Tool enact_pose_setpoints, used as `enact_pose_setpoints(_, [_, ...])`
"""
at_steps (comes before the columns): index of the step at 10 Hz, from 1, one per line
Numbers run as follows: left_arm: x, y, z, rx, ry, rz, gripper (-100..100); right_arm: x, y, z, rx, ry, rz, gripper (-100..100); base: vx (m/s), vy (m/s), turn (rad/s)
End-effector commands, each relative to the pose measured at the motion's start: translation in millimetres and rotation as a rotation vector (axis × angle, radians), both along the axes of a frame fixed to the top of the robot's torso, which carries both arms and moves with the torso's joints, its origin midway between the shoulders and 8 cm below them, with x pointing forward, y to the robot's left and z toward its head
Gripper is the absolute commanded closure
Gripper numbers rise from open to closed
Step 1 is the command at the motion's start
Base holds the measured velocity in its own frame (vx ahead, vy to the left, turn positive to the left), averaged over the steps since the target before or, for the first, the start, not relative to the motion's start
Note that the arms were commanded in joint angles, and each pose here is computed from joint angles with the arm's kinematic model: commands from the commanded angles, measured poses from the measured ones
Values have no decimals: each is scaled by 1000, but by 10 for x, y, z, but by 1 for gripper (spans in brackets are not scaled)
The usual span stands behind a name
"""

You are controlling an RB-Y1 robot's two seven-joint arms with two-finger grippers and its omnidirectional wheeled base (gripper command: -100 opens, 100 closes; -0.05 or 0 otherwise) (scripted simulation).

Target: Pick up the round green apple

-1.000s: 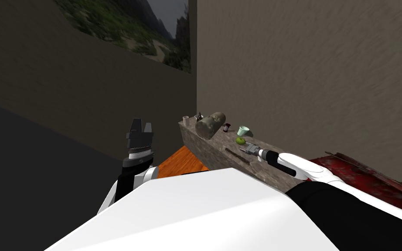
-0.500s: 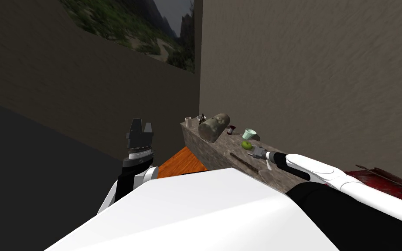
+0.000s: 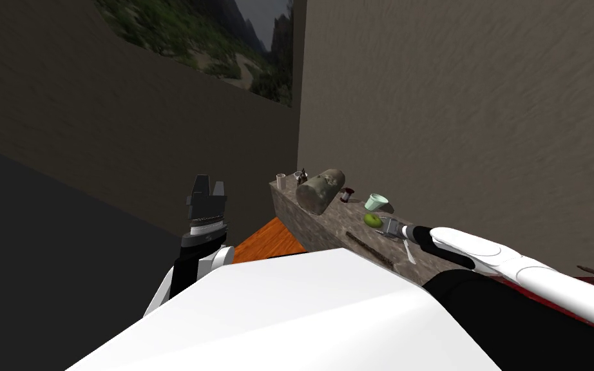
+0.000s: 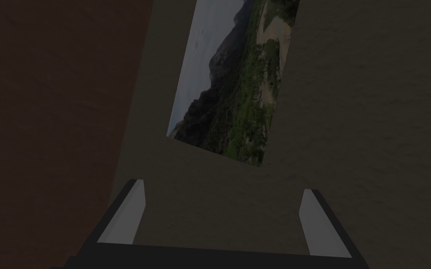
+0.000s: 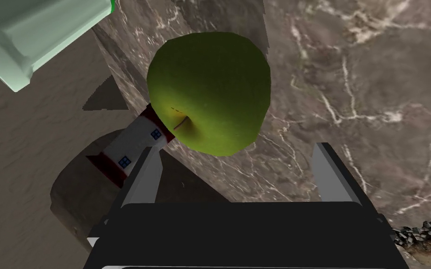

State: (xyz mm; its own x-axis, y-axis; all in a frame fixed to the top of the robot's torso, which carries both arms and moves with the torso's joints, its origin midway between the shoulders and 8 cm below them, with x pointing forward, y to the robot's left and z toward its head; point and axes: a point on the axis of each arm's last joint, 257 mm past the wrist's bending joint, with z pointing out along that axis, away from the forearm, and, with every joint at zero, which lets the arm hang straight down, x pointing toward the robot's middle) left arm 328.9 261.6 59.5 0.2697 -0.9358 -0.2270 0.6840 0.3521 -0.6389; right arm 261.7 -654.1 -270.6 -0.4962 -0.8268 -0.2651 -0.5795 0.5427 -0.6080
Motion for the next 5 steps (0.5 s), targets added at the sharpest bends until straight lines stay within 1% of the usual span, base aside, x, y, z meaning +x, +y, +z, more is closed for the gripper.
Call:
enact_pose_setpoints(1, [0,0,0,0,0,0,0,-89,-149,12,-60,42,19,-100,52,25,78])
enact_pose_setpoints(2, [0,0,0,0,0,0,0,-126,-216,26,-85,58,26,-100,55,29,61])
enact_pose_setpoints(3, [0,0,0,0,0,0,0,-105,-175,27,-66,46,21,-100,25,12,8])
enact_pose_setpoints(4, [0,0,0,0,0,0,0,-107,-183,29,-70,48,22,0,0,0,0])
enact_pose_setpoints(5, [0,0,0,0,0,0,0,-221,-299,-10,-67,49,-11,-100,-23,11,265])
